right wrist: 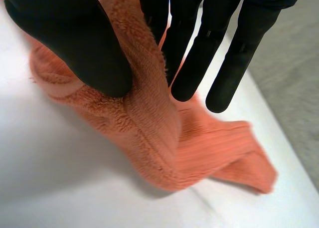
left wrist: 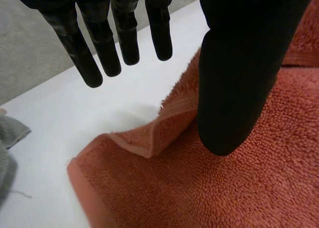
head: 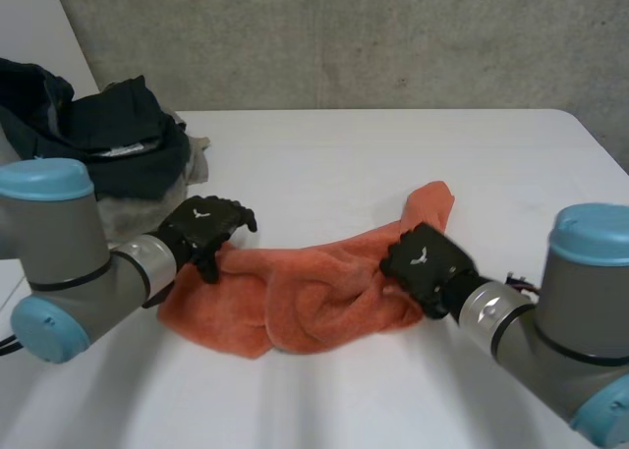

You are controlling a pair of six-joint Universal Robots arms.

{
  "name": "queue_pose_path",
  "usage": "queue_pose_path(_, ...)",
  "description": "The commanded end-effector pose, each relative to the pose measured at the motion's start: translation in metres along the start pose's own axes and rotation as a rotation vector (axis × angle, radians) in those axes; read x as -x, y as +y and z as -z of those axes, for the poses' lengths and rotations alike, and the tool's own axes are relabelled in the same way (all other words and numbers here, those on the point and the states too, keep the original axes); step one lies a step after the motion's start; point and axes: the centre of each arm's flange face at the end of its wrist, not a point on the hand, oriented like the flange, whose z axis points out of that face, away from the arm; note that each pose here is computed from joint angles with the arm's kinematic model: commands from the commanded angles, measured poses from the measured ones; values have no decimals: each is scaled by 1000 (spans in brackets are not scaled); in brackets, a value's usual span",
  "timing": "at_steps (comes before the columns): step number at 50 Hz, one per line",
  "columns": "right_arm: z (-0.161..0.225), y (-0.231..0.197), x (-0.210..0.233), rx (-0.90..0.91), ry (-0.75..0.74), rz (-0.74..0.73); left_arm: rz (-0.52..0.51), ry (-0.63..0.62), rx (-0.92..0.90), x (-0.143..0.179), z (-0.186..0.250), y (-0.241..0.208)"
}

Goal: Fold the laundry.

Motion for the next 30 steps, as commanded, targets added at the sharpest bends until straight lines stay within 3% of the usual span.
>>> queue_pose_path(1, 19, -13, -33, -38, 113, -175, -29, 45, 4, -13, -17, 5)
queue_pose_path(8, 36, -13, -79, -57, 252, -344, -61, -9, -27, -7, -27, -7)
queue_pose_path(13, 51, -15, -112, -39, 348, -357, -80, -132, -36, 6, -18, -22)
queue_pose_path(17, 71, -27, -142, -16, 447, -357, -108, -195, -122, 15, 11, -60)
queue_pose_path(24, 109, -64, -168, 61, 536, -256, -170, -260, -283, 11, 78, -117)
queue_pose_path(30, 112, -55, -163, 232, 515, -144, -189, -246, -194, 7, 91, -106)
